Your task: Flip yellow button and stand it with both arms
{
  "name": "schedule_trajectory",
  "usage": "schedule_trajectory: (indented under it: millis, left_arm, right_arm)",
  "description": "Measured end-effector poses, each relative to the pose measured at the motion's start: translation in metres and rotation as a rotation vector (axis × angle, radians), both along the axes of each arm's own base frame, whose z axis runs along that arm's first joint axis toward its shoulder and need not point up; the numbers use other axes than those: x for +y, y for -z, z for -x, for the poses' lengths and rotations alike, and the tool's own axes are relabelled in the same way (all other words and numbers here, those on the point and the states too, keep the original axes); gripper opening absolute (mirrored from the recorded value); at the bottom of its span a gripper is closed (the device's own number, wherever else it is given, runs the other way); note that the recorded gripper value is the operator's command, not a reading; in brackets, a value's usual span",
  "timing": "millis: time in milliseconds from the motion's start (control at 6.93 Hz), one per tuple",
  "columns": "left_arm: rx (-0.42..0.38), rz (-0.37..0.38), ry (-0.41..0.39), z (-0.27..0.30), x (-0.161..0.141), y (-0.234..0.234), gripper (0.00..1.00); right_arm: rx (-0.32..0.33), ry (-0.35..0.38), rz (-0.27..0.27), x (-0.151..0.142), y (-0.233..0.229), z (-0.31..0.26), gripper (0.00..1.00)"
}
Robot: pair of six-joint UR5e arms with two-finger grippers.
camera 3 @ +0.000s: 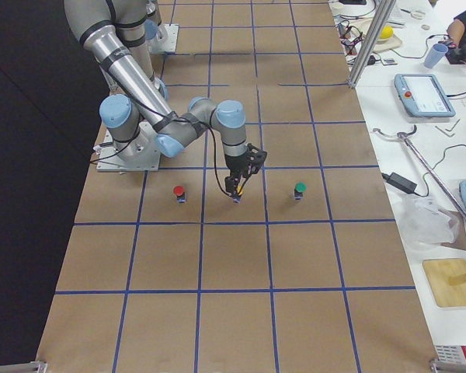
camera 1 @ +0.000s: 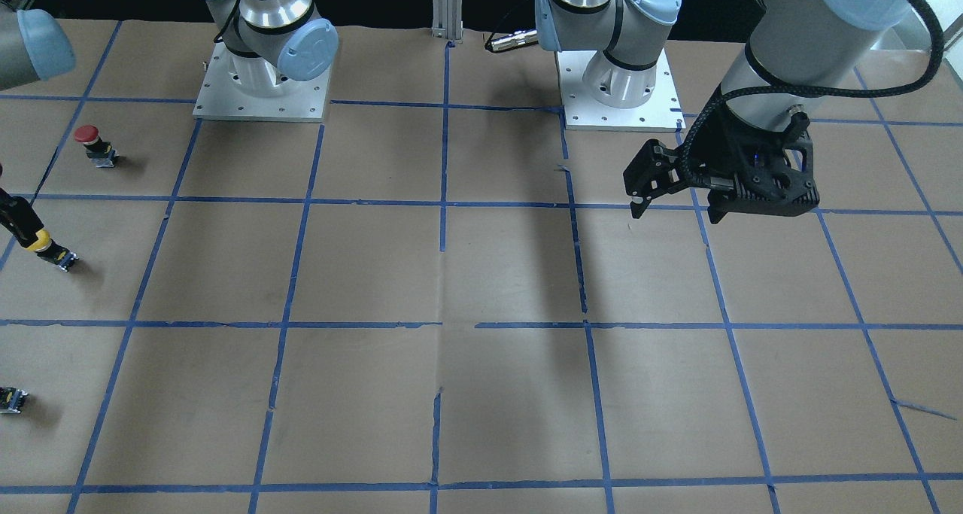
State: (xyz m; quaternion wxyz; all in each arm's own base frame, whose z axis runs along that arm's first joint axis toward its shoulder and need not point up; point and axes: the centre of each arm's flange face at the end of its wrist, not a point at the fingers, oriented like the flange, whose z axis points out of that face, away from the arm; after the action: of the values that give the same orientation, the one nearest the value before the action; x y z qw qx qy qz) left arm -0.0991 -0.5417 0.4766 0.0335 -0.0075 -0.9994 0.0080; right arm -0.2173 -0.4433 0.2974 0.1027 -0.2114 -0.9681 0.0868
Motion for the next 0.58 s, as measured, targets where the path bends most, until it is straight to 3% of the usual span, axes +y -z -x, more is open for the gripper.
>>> schedule_trajectory:
  millis: [288,577]
  left_arm:
    - [0.000,-0.029,-0.010,-0.006,0.000,-0.004,1.00]
    - [0.000,-0.048,-0.013,-0.008,-0.005,-0.013,1.00]
  right_arm:
    - [-0.049,-0.105,-0.050,-0.031,-0.096,-0.046,1.00]
    - [-0.081,-0.311,-0.110,-0.062,-0.183,-0.150,1.00]
